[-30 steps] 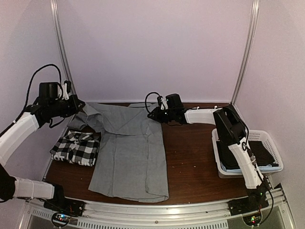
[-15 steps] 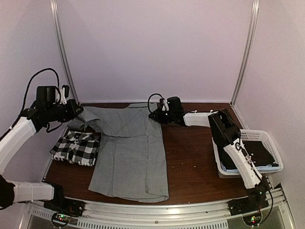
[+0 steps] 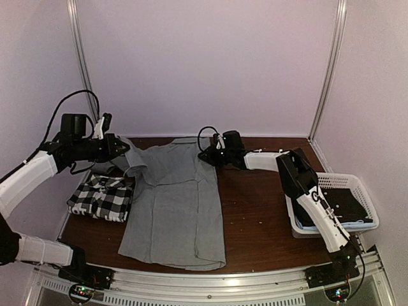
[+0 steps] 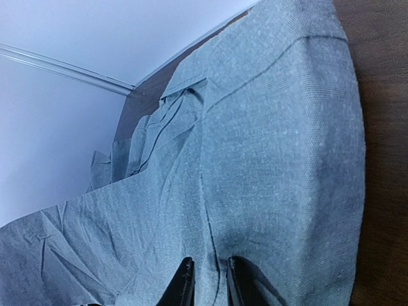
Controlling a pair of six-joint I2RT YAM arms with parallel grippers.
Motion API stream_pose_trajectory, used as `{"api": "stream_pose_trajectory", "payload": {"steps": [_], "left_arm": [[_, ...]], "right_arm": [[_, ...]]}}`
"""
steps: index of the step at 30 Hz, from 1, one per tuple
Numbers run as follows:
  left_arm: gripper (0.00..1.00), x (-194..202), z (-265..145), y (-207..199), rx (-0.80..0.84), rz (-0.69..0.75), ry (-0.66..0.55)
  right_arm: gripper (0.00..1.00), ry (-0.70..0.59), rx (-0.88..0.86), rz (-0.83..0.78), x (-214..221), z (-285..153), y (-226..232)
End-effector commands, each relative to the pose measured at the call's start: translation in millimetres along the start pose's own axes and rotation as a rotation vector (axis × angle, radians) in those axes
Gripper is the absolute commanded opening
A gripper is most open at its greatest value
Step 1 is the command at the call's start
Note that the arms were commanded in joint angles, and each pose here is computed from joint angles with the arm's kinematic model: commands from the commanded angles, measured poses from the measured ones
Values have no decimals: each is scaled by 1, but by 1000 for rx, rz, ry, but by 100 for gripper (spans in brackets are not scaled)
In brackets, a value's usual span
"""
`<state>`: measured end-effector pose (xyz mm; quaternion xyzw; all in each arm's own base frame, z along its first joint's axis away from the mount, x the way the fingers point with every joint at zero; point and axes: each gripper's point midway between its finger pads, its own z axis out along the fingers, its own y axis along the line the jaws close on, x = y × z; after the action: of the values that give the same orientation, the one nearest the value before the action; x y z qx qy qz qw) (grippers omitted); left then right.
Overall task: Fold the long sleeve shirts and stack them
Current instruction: Fold the sleeve of the 1/3-folded shirt.
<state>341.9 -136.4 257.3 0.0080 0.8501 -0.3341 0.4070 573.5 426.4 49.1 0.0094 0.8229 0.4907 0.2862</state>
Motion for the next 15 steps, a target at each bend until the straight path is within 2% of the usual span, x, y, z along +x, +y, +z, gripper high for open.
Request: {"api": "stream_pose_trajectory", "payload": {"steps": [1, 9, 15], "left_arm": [[0, 2, 18, -51, 190, 126, 46], [0, 47, 59, -100, 343, 190, 204], [0, 92, 92, -117, 418, 198, 357]], "right_arm": [[20, -36, -65, -59, -27, -15, 45], [20, -64, -105, -114, -48, -39, 89], [21, -136, -24, -188, -66, -76, 112]]}}
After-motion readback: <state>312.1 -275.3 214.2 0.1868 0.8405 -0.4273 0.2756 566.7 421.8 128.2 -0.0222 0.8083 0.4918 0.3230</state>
